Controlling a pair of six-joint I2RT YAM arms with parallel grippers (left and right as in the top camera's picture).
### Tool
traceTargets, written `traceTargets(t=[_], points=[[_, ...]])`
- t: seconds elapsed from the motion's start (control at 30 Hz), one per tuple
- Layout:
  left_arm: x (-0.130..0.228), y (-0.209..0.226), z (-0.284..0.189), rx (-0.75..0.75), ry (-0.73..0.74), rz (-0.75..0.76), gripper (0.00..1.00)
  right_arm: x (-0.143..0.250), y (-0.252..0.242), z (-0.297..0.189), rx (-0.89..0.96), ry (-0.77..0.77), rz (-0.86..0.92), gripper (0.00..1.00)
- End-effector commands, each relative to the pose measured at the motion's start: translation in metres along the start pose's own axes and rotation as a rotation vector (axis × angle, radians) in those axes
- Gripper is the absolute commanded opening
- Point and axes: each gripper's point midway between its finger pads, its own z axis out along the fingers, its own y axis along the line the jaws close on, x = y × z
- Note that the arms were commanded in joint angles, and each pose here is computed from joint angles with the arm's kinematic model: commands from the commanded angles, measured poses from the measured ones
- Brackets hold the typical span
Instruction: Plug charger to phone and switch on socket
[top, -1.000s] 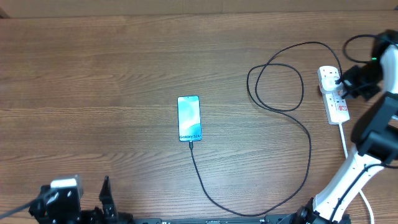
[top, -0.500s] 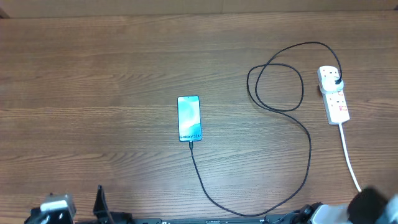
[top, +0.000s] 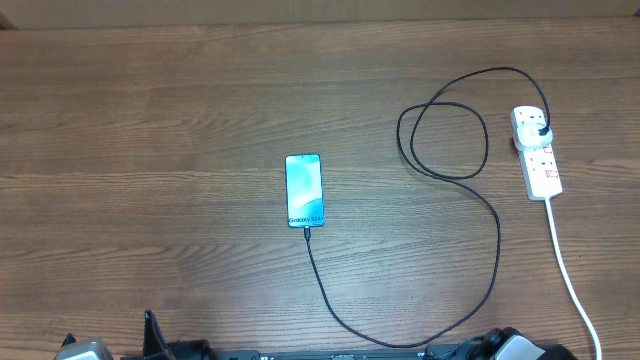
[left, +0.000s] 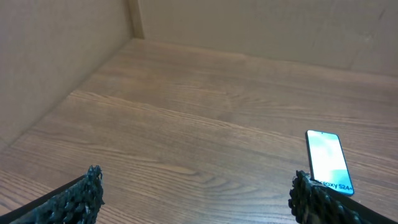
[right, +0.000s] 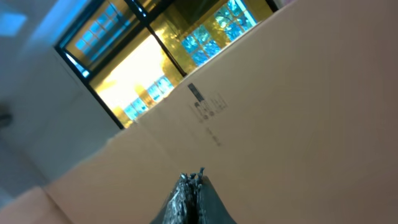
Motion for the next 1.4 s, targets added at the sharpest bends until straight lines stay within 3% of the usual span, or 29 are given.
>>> traceTargets(t=[0.0,0.17,0.3,0.6,0.83,1.17,1.37], points=[[0.000,0.005,-0.009,-0.017,-0.050,-0.027,1.00,-0.019,0.025,-0.001,-0.094,-0.054,0.122,0.04],[0.006,0.011,-0.028,-0.021,-0.138,-0.052,1.00,-0.038,0.070,-0.010,-0.255,-0.126,0.036,0.04],[0.002,0.011,-0.032,-0.044,-0.154,-0.062,1.00,-0.030,0.081,-0.017,-0.269,-0.099,0.016,0.05],[-0.001,0.011,-0.032,-0.042,-0.166,-0.065,1.00,0.072,0.064,-0.026,-0.161,0.188,-0.011,0.04],[-0.061,0.000,-0.041,0.043,-0.408,-0.183,1.00,0.108,0.079,-0.047,-0.243,0.220,-0.032,0.07],[-0.067,-0.054,0.049,0.262,-0.439,-0.146,1.00,0.116,0.078,-0.109,-0.285,0.055,-0.079,0.09],[-0.049,-0.078,0.106,0.356,-0.482,-0.126,1.00,0.119,0.088,-0.159,-0.364,-0.050,-0.124,0.12]])
